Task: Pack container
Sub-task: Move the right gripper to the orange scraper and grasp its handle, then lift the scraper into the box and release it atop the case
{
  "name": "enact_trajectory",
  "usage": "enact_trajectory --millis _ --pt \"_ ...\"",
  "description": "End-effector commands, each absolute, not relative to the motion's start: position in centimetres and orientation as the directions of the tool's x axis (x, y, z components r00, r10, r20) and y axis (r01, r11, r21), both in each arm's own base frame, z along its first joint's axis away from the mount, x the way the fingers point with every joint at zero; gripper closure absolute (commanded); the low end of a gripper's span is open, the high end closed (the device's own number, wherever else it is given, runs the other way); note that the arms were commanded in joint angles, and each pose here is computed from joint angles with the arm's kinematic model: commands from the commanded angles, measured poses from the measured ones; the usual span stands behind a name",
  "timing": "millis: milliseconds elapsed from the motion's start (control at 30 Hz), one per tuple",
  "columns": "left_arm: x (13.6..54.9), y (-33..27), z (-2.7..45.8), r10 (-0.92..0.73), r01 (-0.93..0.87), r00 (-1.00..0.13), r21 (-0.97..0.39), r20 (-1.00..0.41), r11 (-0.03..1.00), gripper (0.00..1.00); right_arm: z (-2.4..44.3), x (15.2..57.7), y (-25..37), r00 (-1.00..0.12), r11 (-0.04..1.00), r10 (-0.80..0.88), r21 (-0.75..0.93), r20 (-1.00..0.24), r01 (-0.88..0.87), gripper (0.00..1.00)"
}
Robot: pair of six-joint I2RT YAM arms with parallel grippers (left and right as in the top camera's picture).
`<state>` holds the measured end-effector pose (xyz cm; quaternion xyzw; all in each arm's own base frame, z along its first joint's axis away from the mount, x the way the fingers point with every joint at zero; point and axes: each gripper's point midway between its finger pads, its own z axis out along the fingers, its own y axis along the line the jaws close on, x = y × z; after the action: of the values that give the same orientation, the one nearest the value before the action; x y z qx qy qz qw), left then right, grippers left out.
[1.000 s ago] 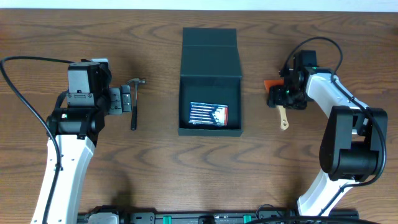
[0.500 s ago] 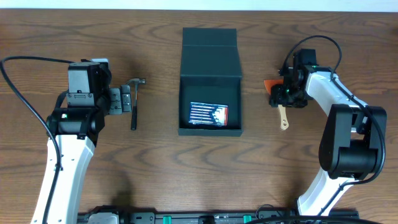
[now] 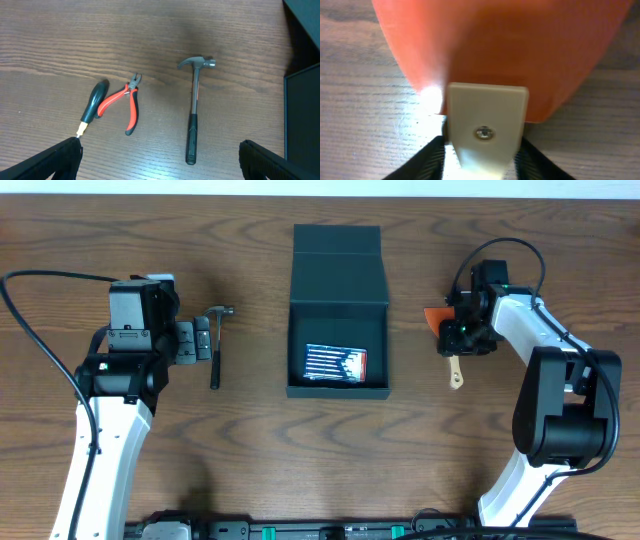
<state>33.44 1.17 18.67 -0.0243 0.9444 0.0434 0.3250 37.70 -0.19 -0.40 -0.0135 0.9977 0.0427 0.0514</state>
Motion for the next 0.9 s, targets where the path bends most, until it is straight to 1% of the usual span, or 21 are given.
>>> enact_trajectory --millis 0,167,300,400,500,633,733,767,867 --pt "33.7 1.5 19.9 -0.008 -0.077 -0.770 0.081 -0.638 0.994 0.02 -3.6 35.4 0.5 -0.999 0.992 0.049 0.116 0.011 0.050 0.60" --pt "33.7 1.5 19.9 -0.008 -0.077 -0.770 0.081 -0.638 0.994 0.02 -3.6 35.4 0.6 -0.998 0.991 0.056 0.118 0.012 0.057 0.66" --pt "33.7 1.5 19.9 -0.008 -0.077 -0.770 0.081 -0.637 0.994 0.02 -3.3 35.5 1.1 -0.998 0.987 0.056 0.152 0.006 0.056 0.70" --pt "33.7 1.5 19.9 -0.008 -0.077 -0.770 0.081 -0.638 0.994 0.02 -2.6 36.0 1.6 -0.998 0.983 0.056 0.178 -0.009 0.053 0.75" --pt "33.7 1.5 19.9 -0.008 -0.077 -0.770 0.081 -0.638 0.994 0.02 -1.2 36.8 1.8 -0.998 0.982 0.052 0.183 -0.039 0.044 0.75" --pt "33.7 1.5 19.9 -0.008 -0.077 -0.770 0.081 -0.638 0.994 0.02 2.5 38.5 2.0 -0.991 0.983 0.043 0.183 -0.127 0.019 0.73" --pt "33.7 1.5 19.9 -0.008 -0.077 -0.770 0.081 -0.638 0.994 0.02 6.9 40.0 2.8 -0.972 0.983 -0.006 0.175 -0.235 -0.048 0.74" --pt "33.7 1.5 19.9 -0.008 -0.077 -0.770 0.081 -0.638 0.994 0.02 8.4 40.3 3.2 -0.962 0.983 -0.028 0.169 -0.270 -0.076 0.75" --pt "33.7 1.5 19.9 -0.008 -0.077 -0.770 0.081 -0.638 0.994 0.02 14.1 41.2 5.2 -0.912 0.974 -0.098 0.148 -0.397 -0.169 0.85"
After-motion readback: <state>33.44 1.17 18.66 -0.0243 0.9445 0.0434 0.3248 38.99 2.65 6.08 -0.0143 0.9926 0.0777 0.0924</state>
